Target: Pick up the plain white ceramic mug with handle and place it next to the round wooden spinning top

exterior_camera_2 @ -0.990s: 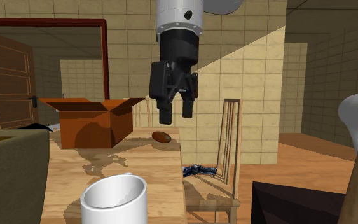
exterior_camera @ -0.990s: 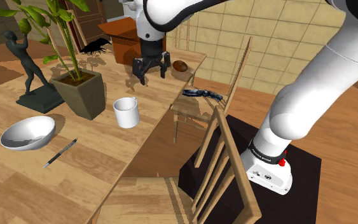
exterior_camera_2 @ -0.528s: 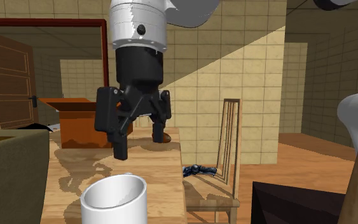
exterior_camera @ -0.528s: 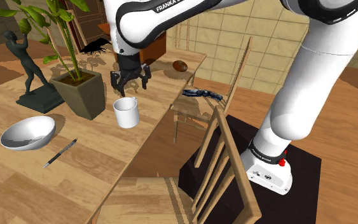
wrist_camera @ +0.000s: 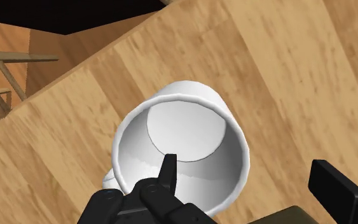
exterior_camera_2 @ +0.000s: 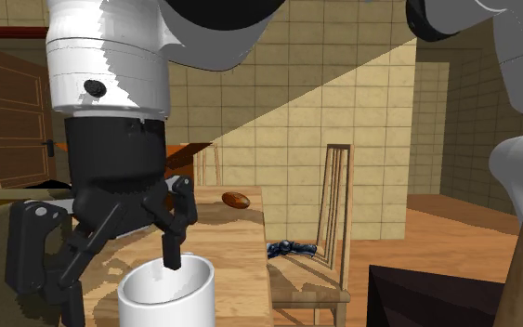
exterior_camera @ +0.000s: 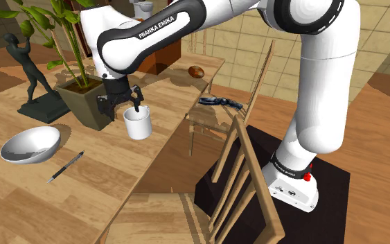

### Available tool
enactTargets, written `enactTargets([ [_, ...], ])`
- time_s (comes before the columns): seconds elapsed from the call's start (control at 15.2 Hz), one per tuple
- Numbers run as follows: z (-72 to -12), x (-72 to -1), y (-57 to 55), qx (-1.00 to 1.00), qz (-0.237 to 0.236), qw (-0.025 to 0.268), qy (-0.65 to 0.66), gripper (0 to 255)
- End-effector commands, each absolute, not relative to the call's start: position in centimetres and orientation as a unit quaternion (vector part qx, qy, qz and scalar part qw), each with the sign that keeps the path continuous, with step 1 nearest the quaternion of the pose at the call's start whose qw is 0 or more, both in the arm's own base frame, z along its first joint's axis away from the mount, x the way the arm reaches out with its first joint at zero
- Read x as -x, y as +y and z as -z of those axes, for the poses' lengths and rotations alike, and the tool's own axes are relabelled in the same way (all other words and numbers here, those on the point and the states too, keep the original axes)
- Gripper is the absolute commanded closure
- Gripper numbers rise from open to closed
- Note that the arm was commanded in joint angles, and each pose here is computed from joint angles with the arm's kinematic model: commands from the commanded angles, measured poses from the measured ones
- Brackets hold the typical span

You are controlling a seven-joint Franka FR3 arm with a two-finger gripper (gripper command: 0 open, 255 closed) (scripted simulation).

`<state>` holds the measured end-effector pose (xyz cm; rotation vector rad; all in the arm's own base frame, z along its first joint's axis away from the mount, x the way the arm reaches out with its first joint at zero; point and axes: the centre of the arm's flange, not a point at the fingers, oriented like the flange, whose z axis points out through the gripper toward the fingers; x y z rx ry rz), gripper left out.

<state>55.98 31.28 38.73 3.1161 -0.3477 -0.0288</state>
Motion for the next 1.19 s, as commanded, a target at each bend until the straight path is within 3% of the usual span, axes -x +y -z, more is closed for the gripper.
enactTargets([
  [0.0, -37.7, -56.4, 31.6, -0.994, 0.009, 0.003, -0.112, 0],
  [0.86, -34.7, -56.3, 31.5, -0.994, 0.01, 0.003, -0.112, 0],
  [0.92, -34.7, -56.3, 31.5, -0.994, 0.01, 0.003, -0.112, 255],
  [1.12, -34.7, -56.3, 31.5, -0.994, 0.01, 0.003, -0.112, 255],
])
